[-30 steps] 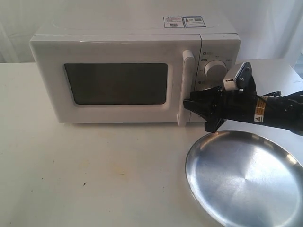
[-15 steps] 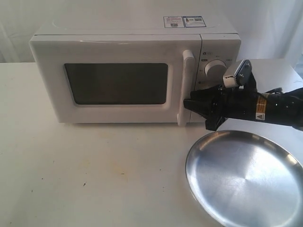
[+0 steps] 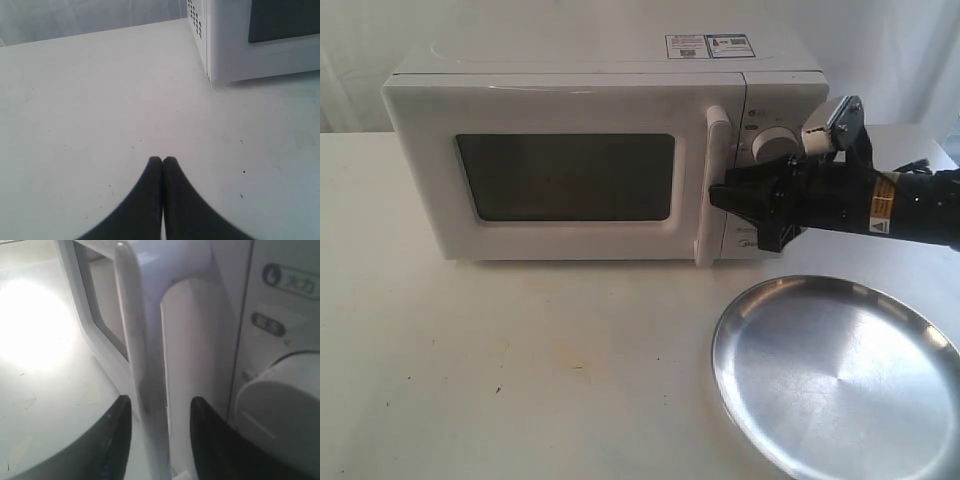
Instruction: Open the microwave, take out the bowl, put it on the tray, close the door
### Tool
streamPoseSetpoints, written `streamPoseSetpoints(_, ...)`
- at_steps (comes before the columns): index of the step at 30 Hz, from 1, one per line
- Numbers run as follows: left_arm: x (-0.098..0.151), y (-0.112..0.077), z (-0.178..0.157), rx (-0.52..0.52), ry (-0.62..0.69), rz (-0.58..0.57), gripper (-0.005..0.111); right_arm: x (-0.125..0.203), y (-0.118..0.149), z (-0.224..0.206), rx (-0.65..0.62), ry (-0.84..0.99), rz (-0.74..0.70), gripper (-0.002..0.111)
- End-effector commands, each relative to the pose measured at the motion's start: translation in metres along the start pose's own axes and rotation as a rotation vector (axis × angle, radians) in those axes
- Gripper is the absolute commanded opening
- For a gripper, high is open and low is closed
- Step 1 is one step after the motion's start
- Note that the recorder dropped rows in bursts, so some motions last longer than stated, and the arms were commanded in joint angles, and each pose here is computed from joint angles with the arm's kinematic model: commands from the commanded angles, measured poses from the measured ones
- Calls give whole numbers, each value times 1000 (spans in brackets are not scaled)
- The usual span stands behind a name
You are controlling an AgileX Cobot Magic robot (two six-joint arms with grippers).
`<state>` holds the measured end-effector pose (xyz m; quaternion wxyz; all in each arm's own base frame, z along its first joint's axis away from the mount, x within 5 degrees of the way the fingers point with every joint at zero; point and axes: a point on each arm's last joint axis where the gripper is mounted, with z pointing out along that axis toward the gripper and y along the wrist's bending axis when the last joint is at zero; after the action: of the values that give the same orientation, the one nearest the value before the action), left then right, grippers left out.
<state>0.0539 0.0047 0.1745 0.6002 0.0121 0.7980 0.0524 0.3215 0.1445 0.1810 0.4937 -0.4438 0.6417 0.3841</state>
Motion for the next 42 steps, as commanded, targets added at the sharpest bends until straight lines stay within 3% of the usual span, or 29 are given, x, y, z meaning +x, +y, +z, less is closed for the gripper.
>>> streamPoseSetpoints(1, 1, 0, 0, 2, 0, -9, 0, -7, 37, 20, -249, 12, -67, 38)
streamPoseSetpoints(13, 1, 0, 0, 2, 0, -9, 0, -12, 46, 27, -290, -32, -93, 33)
streamPoseSetpoints(23, 1, 0, 0, 2, 0, -9, 0, -18, 70, 52, -344, -30, -136, 33)
streamPoseSetpoints(26, 1, 0, 0, 2, 0, -9, 0, -18, 72, 54, -344, -22, -148, 25)
streamPoseSetpoints(31, 1, 0, 0, 2, 0, -9, 0, -17, 74, 54, -363, -19, -157, 0)
streamPoseSetpoints(42, 1, 0, 0, 2, 0, -9, 0, -22, 92, 40, -497, 26, -268, 0)
